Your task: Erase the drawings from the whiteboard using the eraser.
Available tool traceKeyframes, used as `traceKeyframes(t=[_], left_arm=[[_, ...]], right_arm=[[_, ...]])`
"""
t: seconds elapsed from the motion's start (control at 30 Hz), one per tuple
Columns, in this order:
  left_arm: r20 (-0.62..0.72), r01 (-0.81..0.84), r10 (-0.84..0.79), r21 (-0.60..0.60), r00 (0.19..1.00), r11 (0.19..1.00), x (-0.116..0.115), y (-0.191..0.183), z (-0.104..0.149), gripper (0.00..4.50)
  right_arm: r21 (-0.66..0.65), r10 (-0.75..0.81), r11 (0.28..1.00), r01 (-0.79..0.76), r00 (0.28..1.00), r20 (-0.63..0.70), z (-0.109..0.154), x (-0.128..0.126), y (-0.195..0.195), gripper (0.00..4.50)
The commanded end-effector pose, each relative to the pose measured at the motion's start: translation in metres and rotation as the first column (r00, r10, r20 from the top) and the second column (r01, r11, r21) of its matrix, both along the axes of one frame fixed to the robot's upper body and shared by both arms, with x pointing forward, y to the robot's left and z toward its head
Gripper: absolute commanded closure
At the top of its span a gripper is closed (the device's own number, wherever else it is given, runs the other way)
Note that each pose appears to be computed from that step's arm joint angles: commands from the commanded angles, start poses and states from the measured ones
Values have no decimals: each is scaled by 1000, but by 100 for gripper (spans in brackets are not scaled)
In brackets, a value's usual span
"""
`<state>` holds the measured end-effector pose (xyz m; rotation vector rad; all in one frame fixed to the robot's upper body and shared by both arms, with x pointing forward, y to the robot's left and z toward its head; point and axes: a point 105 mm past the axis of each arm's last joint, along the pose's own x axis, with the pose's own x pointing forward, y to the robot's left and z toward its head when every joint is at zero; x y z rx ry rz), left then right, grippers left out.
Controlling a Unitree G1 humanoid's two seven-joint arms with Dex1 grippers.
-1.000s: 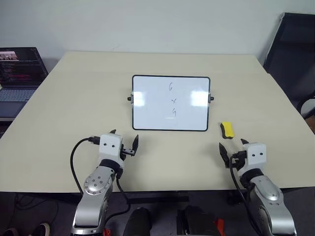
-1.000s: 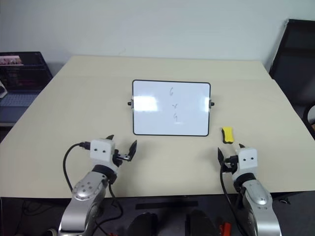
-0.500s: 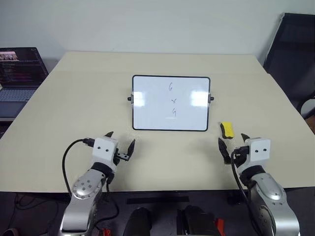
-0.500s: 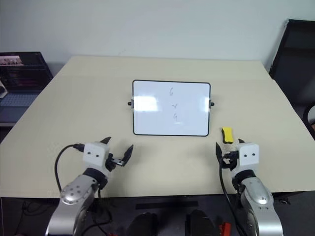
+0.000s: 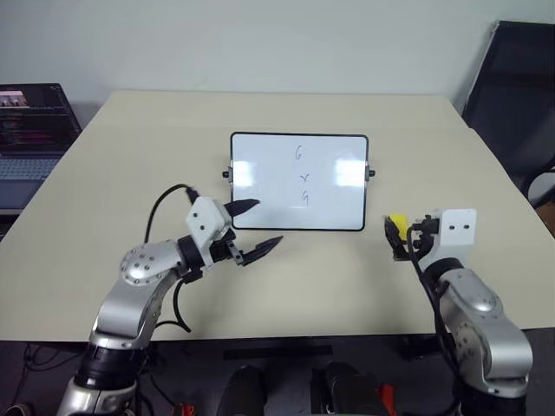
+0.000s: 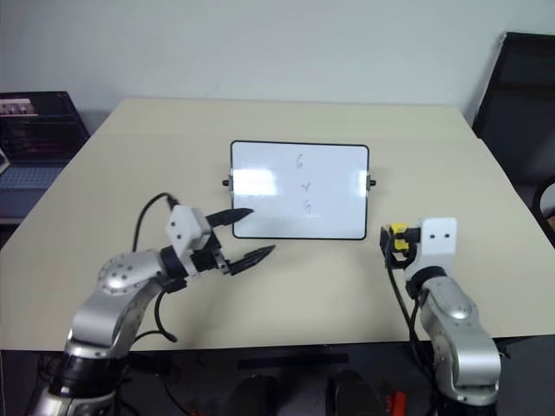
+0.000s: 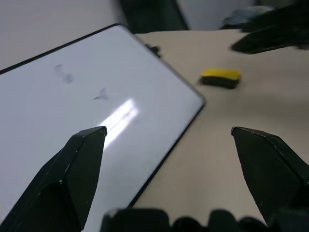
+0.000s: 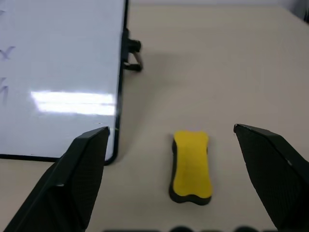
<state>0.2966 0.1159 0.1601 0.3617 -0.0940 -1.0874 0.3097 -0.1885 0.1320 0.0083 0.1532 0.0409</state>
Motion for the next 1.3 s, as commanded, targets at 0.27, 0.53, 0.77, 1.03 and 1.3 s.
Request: traceKeyframes(t=[0.27,0.53,0.77,1.03,1.3], left_arm=[[22,196,-198,66,980,978,9,-28,10,0],[27,198,-200,70,979,978,14,-28,15,0],[34,183,-185,71,982,981,14,-25,14,0],[33,174,-176,71,984,982,11,-24,13,0],[0,-89,89,49,996,995,28,-4,5,0]], right_arm=[[-9,31,999,-32,996,-82,-4,31,-11,2],[-27,6,1000,-9,994,-113,-18,52,-14,2],[-30,-13,1000,9,992,-127,-27,63,-13,2],[-21,-31,999,28,988,-154,-34,61,-17,239],[-83,-30,996,25,998,-50,-13,55,-17,336]])
